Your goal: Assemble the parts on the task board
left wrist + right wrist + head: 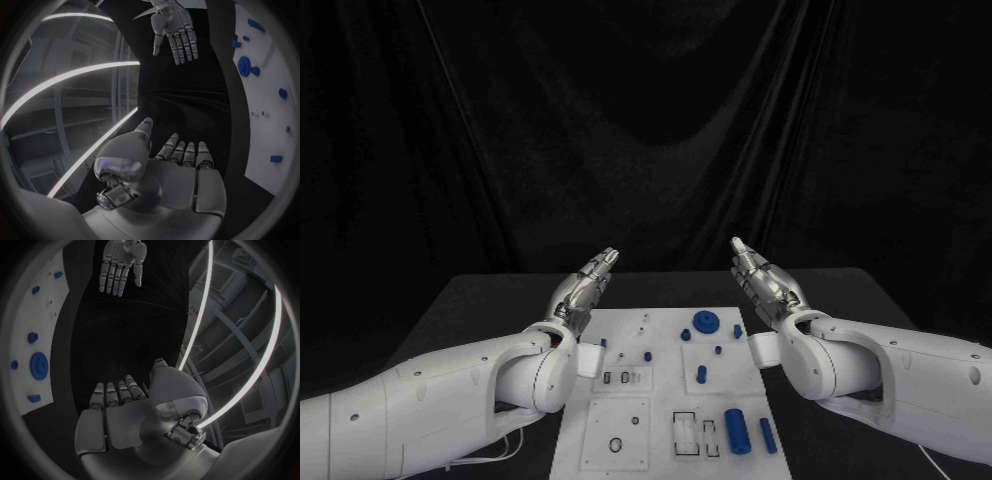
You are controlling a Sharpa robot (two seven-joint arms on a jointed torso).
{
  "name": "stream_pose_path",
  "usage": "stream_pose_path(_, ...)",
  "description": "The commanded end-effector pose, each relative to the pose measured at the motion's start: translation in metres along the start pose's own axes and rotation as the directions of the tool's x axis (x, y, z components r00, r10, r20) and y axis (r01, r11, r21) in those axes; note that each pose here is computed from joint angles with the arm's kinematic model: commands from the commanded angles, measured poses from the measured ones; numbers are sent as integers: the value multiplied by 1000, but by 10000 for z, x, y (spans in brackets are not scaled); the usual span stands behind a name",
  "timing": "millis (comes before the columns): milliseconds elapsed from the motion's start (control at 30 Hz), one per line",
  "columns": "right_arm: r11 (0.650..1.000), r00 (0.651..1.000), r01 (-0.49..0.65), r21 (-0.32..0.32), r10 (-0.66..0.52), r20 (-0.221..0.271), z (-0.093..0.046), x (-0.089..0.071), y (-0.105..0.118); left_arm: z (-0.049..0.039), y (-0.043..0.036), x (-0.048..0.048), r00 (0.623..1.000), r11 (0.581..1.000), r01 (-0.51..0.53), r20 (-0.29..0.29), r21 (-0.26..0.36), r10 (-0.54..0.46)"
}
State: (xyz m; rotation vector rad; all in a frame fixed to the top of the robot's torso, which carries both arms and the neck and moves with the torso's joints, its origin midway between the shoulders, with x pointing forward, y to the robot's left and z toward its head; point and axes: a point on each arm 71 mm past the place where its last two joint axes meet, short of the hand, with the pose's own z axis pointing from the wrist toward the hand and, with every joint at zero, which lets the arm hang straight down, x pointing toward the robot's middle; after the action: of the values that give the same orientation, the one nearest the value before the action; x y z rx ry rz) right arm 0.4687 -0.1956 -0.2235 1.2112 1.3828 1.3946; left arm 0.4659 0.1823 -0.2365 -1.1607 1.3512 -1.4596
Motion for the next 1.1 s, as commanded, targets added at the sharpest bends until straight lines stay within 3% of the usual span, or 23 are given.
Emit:
stream_pose_path(33,993,987,-116,36,119,-106,8,50,14,21,-82,109,972,984,167,-176,65,-154)
stream_pose_path(267,991,983,-129,43,134,-126,9,47,20,26,-96,152,913,954,291,-318,68,-255)
stream_pose_path(567,991,983,-129,43,134,-126,9,47,20,26,-106,162,883,939,339,-367,65,-293)
stream_pose_path(600,755,663,646,-116,-629,-407,152,-181,370,-69,-169,-90,912,977,137,-407,166,-59)
stream_pose_path(633,700,606,700,-144,-688,-400,161,-176,403,-77,-174,-97,911,977,127,-409,173,-46)
stream_pose_path(733,484,388,841,-241,-851,-355,190,-133,513,-106,-191,-124,911,977,103,-413,189,-17)
stream_pose_path(800,341,247,895,-289,-916,-317,205,-92,562,-125,-200,-149,911,976,94,-412,194,-6)
stream_pose_path(900,162,73,926,-342,-963,-258,227,-31,604,-146,-210,-186,912,977,86,-410,198,3)
stream_pose_path(933,87,2,929,-361,-973,-229,237,-4,618,-155,-213,-204,912,977,83,-409,199,5)
stream_pose_path(1033,-18,-93,922,-386,-980,-177,256,42,641,-168,-219,-234,912,976,84,-411,200,6)
stream_pose_path(1100,-60,-127,916,-398,-981,-145,268,66,657,-175,-223,-250,911,976,85,-413,201,5)
